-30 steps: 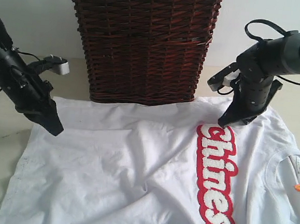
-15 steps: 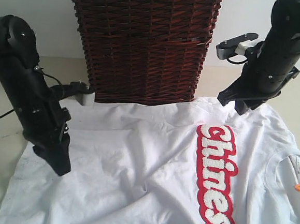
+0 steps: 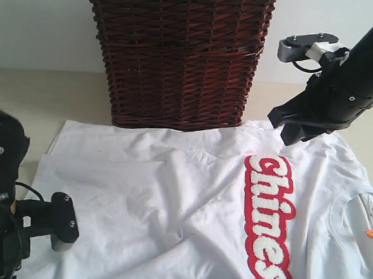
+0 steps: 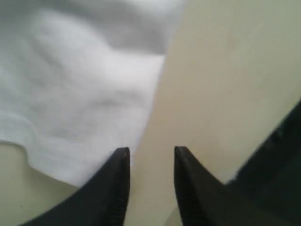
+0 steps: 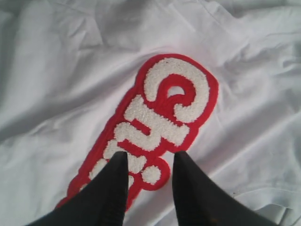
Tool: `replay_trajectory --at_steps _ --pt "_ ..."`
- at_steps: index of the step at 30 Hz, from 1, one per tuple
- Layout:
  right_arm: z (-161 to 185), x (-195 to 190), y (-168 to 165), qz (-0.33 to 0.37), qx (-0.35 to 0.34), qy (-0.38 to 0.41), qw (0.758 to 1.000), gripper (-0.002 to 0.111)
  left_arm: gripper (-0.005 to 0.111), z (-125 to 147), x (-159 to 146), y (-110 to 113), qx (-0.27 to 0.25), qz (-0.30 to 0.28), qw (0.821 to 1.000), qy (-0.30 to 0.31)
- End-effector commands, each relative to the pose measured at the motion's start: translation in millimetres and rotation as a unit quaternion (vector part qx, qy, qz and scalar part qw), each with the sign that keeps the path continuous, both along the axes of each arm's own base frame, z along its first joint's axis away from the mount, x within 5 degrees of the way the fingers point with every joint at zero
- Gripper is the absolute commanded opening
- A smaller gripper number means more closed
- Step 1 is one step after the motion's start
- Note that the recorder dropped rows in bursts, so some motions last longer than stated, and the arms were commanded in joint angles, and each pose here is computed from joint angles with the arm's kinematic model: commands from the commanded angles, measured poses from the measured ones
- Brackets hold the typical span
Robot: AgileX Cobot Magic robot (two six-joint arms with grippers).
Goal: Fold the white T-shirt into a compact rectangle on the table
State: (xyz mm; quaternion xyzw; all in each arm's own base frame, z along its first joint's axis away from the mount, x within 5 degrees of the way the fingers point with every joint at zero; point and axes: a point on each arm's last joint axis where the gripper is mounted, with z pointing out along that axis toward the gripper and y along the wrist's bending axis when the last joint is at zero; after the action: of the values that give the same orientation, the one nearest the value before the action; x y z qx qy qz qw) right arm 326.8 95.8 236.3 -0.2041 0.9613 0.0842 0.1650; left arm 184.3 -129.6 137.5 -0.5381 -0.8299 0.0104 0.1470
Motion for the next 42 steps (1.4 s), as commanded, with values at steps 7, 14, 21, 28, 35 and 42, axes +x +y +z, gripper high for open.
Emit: replay_trajectory --at_steps 7,14,21,28,35,42 --pt "4.0 0.0 2.9 0.012 0.017 -0.018 1.000 0.032 0.052 -23.3 12.4 8.3 0.016 -0.034 0.992 -0.120" --pt "4.1 0.3 3.1 0.013 0.018 -0.020 1.000 0.032 0.011 -26.4 17.4 8.5 0.028 -0.054 0.990 -0.126" --pt "4.3 0.7 3.2 0.012 0.019 -0.022 1.000 0.032 0.000 -4.4 25.4 -6.2 0.006 -0.022 0.995 -0.095" --pt "4.7 1.9 3.3 0.011 0.020 -0.029 0.999 0.032 0.000 14.9 5.9 -12.2 -0.044 -0.045 0.998 0.007" --pt "4.5 1.2 3.3 0.014 0.018 -0.025 0.999 0.032 0.000 19.9 -7.9 -14.7 -0.073 -0.054 0.992 0.092" --pt "4.7 0.9 4.3 0.013 0.025 -0.024 0.999 0.032 0.030 19.4 1.7 -8.7 -0.100 -0.019 0.992 0.081"
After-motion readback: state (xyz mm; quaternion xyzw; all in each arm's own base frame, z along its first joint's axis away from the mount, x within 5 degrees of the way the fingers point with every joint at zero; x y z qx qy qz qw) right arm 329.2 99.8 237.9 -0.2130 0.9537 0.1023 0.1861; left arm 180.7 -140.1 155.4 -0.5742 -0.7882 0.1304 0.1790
